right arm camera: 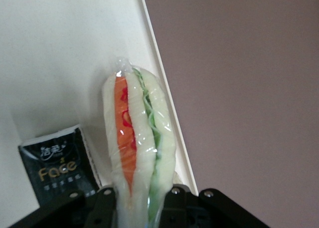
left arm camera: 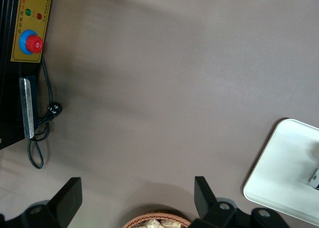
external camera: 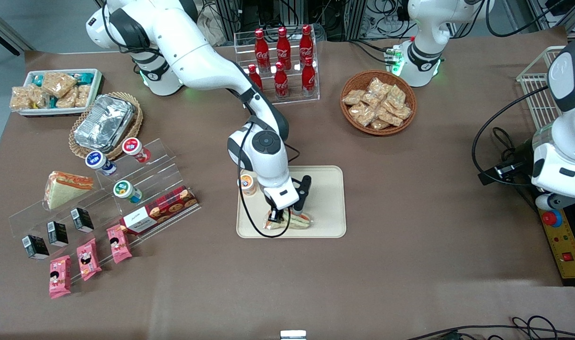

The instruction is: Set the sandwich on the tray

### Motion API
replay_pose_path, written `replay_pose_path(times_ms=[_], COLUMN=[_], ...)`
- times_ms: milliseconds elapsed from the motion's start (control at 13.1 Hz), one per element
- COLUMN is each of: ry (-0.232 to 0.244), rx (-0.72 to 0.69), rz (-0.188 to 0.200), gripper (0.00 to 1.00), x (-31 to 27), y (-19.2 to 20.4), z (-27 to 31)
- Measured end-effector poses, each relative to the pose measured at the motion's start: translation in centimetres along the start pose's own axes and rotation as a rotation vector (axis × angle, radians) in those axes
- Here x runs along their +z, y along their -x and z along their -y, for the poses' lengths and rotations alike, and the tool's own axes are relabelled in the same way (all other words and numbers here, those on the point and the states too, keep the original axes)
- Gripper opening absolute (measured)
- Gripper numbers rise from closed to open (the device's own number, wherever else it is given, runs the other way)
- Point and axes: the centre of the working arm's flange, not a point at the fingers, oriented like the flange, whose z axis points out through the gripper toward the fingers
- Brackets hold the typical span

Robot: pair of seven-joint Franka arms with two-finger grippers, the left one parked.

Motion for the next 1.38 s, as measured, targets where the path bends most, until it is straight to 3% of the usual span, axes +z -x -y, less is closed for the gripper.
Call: replay_pose_path(times_ms=[382, 688, 764, 1223, 1299, 1376], ry=[0.002, 0.005, 0.005, 0.010, 0.013, 0.017], rx=[-0.028, -0.158, -0.166, -0.172, -0.175, -0.177], rz=[-0.009, -0.017, -0.018, -0.024, -0.027, -0.031], gripper=[0.20, 0.21, 0.27, 0.90, 0.98, 1.00], x=[1.7, 1.6, 1.6, 1.4, 1.2, 1.0], y=[0.0, -0.8, -1.0, -1.1, -1.2, -1.3], z=[1.0, 2.1, 2.3, 2.2, 2.1, 1.9])
